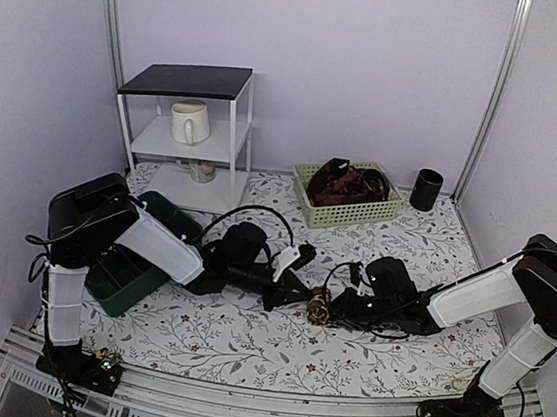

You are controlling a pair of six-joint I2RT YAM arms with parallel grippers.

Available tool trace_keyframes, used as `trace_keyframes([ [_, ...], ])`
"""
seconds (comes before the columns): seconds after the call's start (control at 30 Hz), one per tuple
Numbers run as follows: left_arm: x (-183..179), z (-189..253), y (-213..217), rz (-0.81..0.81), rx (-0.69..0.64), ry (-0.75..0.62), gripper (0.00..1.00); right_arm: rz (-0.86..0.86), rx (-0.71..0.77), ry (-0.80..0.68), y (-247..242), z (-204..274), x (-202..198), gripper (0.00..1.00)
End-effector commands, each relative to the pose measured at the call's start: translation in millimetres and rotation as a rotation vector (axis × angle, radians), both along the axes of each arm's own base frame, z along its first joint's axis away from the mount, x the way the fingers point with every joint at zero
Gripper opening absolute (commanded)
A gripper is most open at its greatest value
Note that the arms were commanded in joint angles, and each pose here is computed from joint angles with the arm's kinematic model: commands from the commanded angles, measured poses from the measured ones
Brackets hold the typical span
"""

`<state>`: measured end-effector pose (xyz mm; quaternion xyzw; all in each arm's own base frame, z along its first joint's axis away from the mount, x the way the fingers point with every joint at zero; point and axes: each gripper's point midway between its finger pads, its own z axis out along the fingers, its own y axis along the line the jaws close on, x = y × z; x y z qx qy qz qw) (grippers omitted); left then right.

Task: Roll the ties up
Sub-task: Roll the tie at the center of the board.

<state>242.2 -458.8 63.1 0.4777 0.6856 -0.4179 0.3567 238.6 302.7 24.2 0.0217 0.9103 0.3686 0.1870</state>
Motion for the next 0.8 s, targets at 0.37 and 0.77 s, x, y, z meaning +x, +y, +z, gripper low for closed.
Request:
trace_keyframes([
  [0.37,-9.1,-5.9,-9.6,-0.024,0.011,0.049,0.00,-0.021,-0.010,-0.021,-7.5,3.6,4.6,0.09],
  [0.77,-3.4,-6.6,-16.4,-0.020,0.016,0.048,0.00,0.013,-0.086,-0.026,-15.0,2.1,1.2,0.01],
])
